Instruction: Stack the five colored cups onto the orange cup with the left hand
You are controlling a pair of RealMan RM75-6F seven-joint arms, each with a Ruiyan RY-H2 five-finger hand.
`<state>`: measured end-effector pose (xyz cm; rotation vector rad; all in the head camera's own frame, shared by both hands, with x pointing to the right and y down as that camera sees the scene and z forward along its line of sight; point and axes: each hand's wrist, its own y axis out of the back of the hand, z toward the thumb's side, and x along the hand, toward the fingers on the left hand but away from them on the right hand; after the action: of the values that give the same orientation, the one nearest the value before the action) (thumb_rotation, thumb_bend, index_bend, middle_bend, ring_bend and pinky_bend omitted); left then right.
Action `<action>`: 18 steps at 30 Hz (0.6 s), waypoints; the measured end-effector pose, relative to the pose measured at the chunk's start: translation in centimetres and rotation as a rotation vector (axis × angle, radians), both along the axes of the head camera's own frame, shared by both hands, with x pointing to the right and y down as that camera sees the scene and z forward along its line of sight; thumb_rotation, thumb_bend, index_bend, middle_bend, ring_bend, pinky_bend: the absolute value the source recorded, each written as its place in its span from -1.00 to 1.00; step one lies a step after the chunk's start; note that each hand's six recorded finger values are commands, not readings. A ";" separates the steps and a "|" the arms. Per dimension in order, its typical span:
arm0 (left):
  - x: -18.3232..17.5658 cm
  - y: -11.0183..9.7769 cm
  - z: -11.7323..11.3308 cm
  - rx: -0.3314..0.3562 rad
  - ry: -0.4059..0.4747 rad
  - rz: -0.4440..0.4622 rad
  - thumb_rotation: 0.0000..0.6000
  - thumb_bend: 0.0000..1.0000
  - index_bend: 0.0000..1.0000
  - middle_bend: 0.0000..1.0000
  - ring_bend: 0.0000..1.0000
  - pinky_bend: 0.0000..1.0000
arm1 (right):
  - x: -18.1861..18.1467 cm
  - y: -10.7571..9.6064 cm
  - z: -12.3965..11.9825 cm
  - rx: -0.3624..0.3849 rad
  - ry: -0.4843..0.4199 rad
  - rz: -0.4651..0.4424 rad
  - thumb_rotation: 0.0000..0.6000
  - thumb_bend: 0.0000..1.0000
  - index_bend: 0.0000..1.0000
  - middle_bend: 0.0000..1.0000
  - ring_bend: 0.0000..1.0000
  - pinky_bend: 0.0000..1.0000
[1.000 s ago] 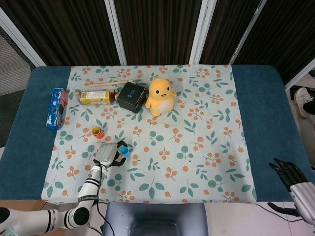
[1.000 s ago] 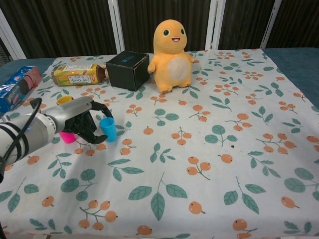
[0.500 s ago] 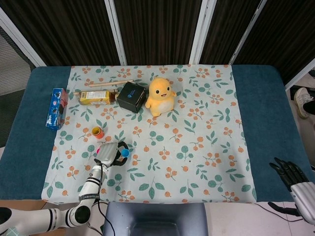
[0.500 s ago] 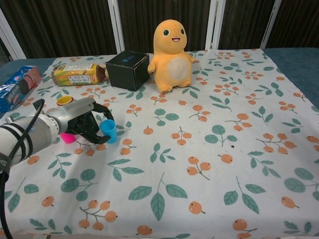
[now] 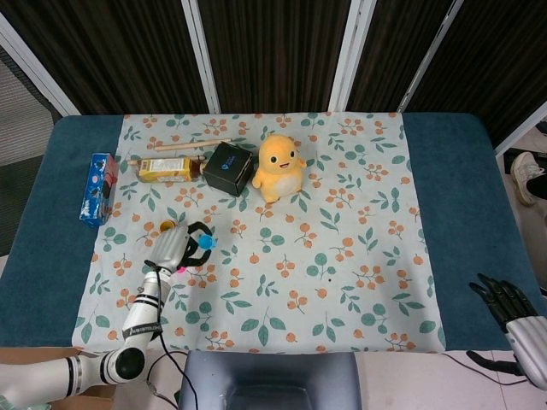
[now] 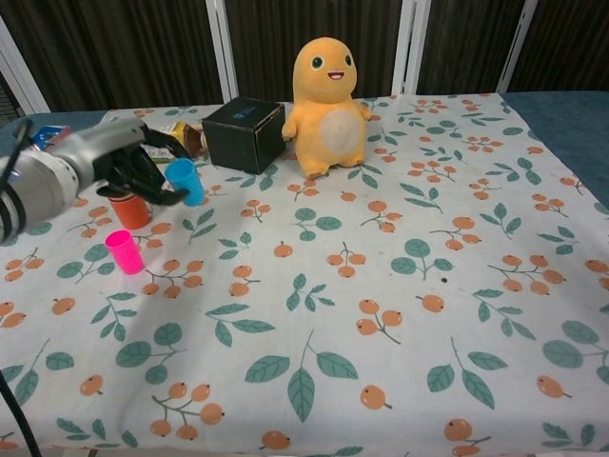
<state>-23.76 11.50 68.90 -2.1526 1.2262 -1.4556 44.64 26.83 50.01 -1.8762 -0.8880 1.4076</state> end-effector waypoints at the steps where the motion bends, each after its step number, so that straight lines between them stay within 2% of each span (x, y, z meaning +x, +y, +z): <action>1: -0.6 -0.6 -0.4 0.013 -0.004 -0.016 1.00 -0.31 0.02 1.00 1.00 1.00 | 0.0 0.0 0.0 0.000 0.001 -0.001 1.00 -0.77 -1.00 -1.00 -1.00 -1.00; 5: -3.4 -2.5 -1.1 0.033 -0.038 -0.082 1.00 -0.30 0.02 1.00 1.00 1.00 | 0.0 0.0 0.0 0.001 0.003 -0.002 1.00 -0.77 -1.00 -1.00 -1.00 -1.00; 9: -5.8 -3.2 -0.3 0.018 -0.082 -0.130 1.00 -0.30 0.03 1.00 1.00 1.00 | -0.1 0.1 0.1 0.001 0.009 -0.005 1.00 -0.77 -1.00 -1.00 -1.00 -1.00; 13: -7.2 -3.4 0.8 0.002 -0.113 -0.143 1.00 -0.30 0.03 1.00 1.00 1.00 | -0.1 0.1 0.2 0.002 0.014 0.000 1.00 -0.76 -1.00 -1.00 -1.00 -1.00; 18: -7.2 -3.1 1.7 -0.009 -0.131 -0.126 1.00 -0.30 0.03 1.00 1.00 1.00 | -0.1 0.0 0.4 -0.001 0.018 0.000 1.00 -0.76 -1.00 -1.00 -1.00 -1.00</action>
<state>-30.99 8.39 70.63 -1.9820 1.3307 -1.6267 44.53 26.85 50.39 -1.8611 -0.8792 1.4232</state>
